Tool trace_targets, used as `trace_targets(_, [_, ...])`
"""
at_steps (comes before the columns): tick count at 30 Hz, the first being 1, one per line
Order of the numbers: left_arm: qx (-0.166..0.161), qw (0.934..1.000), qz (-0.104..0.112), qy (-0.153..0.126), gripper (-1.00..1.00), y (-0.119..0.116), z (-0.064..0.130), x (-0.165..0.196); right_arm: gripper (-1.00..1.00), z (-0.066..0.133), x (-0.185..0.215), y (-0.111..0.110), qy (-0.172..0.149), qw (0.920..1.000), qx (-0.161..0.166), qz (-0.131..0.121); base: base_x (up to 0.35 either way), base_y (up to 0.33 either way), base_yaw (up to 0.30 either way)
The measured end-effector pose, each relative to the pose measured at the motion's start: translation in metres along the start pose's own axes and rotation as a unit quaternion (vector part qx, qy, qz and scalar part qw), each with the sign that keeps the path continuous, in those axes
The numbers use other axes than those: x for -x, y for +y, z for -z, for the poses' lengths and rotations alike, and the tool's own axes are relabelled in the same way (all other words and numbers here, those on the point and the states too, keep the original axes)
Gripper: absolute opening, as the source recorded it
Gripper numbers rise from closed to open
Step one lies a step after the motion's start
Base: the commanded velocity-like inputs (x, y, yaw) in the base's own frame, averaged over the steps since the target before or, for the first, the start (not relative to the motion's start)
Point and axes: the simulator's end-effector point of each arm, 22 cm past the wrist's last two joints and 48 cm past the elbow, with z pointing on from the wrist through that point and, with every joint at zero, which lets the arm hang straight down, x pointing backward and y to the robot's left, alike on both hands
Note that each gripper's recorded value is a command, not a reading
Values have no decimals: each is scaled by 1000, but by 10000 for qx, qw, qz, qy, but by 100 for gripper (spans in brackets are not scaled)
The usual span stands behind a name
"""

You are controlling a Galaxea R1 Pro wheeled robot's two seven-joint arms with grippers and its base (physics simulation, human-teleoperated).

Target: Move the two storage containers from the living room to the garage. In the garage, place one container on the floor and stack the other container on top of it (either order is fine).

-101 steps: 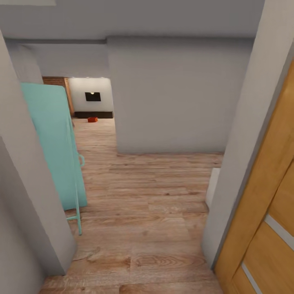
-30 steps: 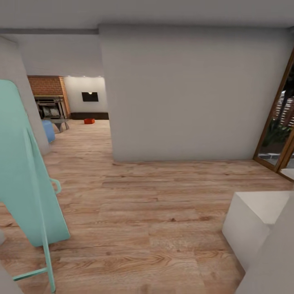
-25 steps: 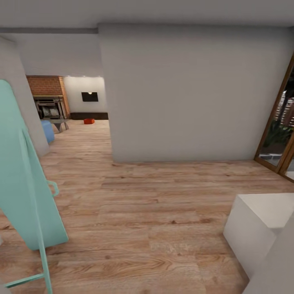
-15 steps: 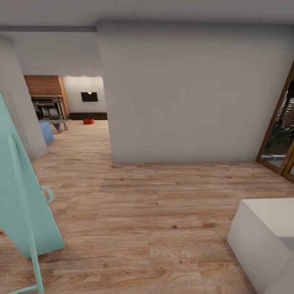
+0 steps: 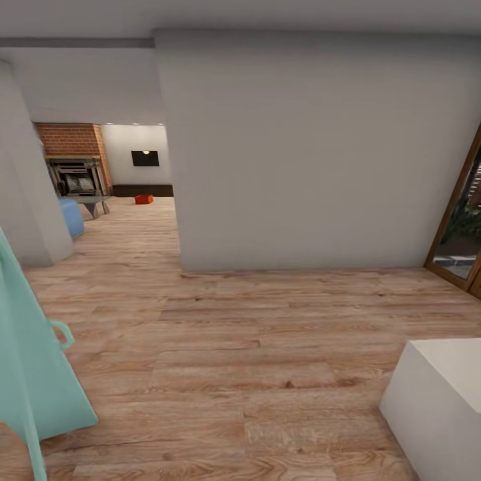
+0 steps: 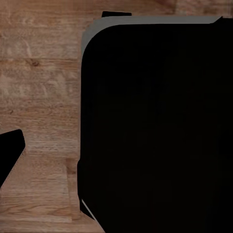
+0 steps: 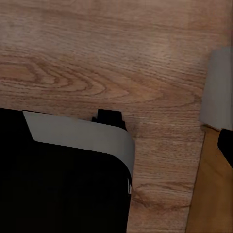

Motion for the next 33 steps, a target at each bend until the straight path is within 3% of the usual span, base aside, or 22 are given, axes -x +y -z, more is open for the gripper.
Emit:
trace_targets(27, [0, 10000, 0, 3, 100, 0, 0, 0, 100, 0, -1, 1, 20, 10000, 5, -47, 238, 0, 0])
trace_targets(33, [0, 10000, 0, 0, 100, 0, 0, 0, 100, 0, -1, 1, 35, 10000, 25, -10, 235, 0, 210])
